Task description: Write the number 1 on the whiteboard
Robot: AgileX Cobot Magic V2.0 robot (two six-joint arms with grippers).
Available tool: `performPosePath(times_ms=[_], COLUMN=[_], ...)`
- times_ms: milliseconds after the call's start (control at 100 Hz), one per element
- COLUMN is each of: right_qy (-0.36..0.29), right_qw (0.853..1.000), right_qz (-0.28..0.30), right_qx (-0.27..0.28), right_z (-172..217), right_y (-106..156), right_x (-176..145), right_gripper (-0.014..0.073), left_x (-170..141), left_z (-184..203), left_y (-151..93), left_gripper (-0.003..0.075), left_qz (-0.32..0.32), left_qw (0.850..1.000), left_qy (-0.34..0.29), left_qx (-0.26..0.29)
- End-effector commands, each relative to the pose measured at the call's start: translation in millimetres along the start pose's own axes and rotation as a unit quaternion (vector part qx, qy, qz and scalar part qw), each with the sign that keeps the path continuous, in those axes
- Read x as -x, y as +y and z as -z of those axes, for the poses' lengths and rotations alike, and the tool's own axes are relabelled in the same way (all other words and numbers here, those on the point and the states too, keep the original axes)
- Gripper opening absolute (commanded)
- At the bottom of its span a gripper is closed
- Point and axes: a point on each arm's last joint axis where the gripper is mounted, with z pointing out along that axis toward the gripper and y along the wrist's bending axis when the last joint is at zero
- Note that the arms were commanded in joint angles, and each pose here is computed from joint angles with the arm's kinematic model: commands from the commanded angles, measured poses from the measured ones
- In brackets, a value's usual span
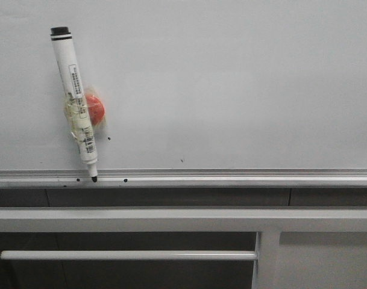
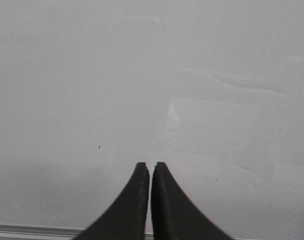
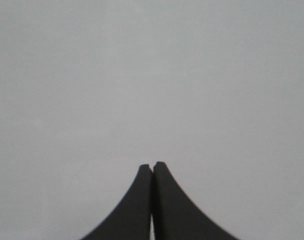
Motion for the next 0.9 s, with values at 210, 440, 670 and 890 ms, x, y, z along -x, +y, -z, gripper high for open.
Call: performPosePath(times_ms=[210,440,670,890], right_qy=[0.114,0.229,0.249,0.256], right_qw=[0.992,0.969,0.963,0.956], right_qz=[-0.049,-0.081,-0.099,-0.139], right_qx=[-0.023,-0.037,-0.042,-0.04], right_z=[-6.4,-28.8,-42.4,-41.7], right_y=[3.8,6.2,6.1,8.5], right_x=[45.0,50.5,43.4,42.1], right_gripper=[-0.0063,-0.0064,-0.0064,-0.0064], left_x=[34.6,85.3,106.1,100.4], left_z=[5.6,-5.8,-21.8,-34.4], left_y=[-7.4,-21.9,-23.4,-27.1], left_gripper=[-0.002,-0.002,0.0013,0.055], left_qz=[0.046,0.036,0.039,0.055], left_qw=[0.998,0.998,0.998,0.997], left_qy=[-0.045,0.005,-0.029,0.004], left_qx=[-0.023,-0.051,-0.044,-0.061])
